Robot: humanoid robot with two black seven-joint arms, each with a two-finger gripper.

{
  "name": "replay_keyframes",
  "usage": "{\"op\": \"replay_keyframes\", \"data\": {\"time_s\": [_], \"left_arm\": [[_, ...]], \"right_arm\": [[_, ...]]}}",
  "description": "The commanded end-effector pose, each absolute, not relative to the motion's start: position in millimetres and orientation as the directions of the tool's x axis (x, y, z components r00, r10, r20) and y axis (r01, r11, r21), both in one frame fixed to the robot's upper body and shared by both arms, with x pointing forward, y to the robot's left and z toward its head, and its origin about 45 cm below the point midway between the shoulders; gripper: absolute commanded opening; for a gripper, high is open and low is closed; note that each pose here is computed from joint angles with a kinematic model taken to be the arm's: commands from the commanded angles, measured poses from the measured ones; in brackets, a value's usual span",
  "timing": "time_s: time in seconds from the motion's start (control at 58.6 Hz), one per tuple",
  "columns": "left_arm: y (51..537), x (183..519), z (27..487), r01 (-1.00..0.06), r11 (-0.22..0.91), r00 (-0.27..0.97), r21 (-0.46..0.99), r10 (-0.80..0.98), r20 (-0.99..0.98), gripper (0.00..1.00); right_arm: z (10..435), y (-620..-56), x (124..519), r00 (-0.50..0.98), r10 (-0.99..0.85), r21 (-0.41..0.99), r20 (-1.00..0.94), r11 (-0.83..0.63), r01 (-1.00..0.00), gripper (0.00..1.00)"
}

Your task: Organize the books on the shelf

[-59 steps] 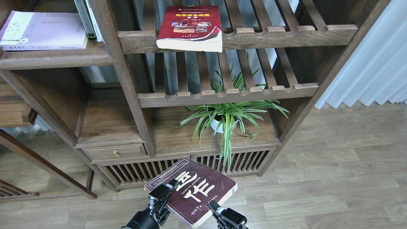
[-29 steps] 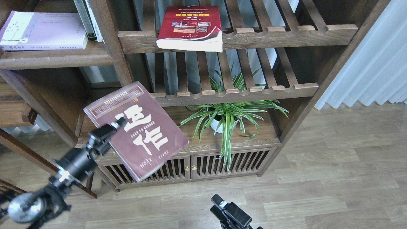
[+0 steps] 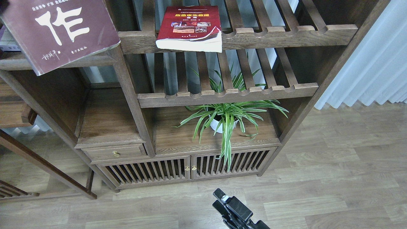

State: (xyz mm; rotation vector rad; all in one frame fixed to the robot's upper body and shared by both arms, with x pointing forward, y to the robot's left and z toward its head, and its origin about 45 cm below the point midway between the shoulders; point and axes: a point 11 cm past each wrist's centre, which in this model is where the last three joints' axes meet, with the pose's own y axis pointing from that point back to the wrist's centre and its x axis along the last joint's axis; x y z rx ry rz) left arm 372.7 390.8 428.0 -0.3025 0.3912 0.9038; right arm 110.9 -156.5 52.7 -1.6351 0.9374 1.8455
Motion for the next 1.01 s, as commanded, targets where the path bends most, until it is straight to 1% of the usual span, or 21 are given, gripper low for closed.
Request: {"op": "replay_keyframes", "data": {"time_s": [0.0,0.017,0.205,0.359,0.495,0.581,0.82,0.888,0.905,0.939,0.99], "left_arm": [[412,371,441,-0.836,0.542,0.523,-0.086,0.738,-0.426,0.02],[422,371,446,-0.85,0.519,0.505,-0.089,0.754,-0.42,0.02],[457,368,460,-0.895,0.434,0.434,-0.098,0.803,-0.408,0.02],[459,373,461,-0.898,0.425,0.432,-0.116,0.802,-0.413,0.02],[467,377,478,-0.906,0.4,0.422,-0.137,0.834,-0.356,0.02],[464,383,484,-0.904,0.4,0.428,-0.15,0.842,-0.329,0.02],[434,405,497,-0.879,0.446,0.476,-0.169,0.842,-0.252,0.04],[427,414,499,-0.876,0.452,0.481,-0.167,0.844,-0.238,0.04],[414,427,502,-0.87,0.464,0.492,-0.167,0.841,-0.227,0.03],[408,434,506,-0.867,0.469,0.497,-0.17,0.841,-0.214,0.03],[409,439,515,-0.874,0.454,0.481,-0.173,0.858,-0.182,0.03]], "right_arm": [[53,-159,112,-0.154,-0.076,0.167,-0.985,-0.629,-0.759,0.83],[53,-160,112,-0.155,-0.078,0.169,-0.985,-0.627,-0.761,0.83],[53,-161,113,-0.155,-0.077,0.169,-0.985,-0.623,-0.764,0.83],[53,-160,114,-0.152,-0.076,0.166,-0.985,-0.624,-0.764,0.83],[54,-158,115,-0.15,-0.07,0.161,-0.986,-0.623,-0.766,0.83],[55,-156,116,-0.146,-0.065,0.155,-0.987,-0.623,-0.767,0.83],[60,-154,127,-0.12,-0.053,0.127,-0.991,-0.616,-0.778,0.83],[60,-154,127,-0.122,-0.052,0.128,-0.991,-0.615,-0.778,0.83],[60,-154,127,-0.12,-0.052,0.126,-0.991,-0.615,-0.778,0.83],[60,-154,127,-0.12,-0.052,0.126,-0.991,-0.615,-0.778,0.83],[60,-154,128,-0.12,-0.052,0.127,-0.991,-0.613,-0.78,0.83]]}}
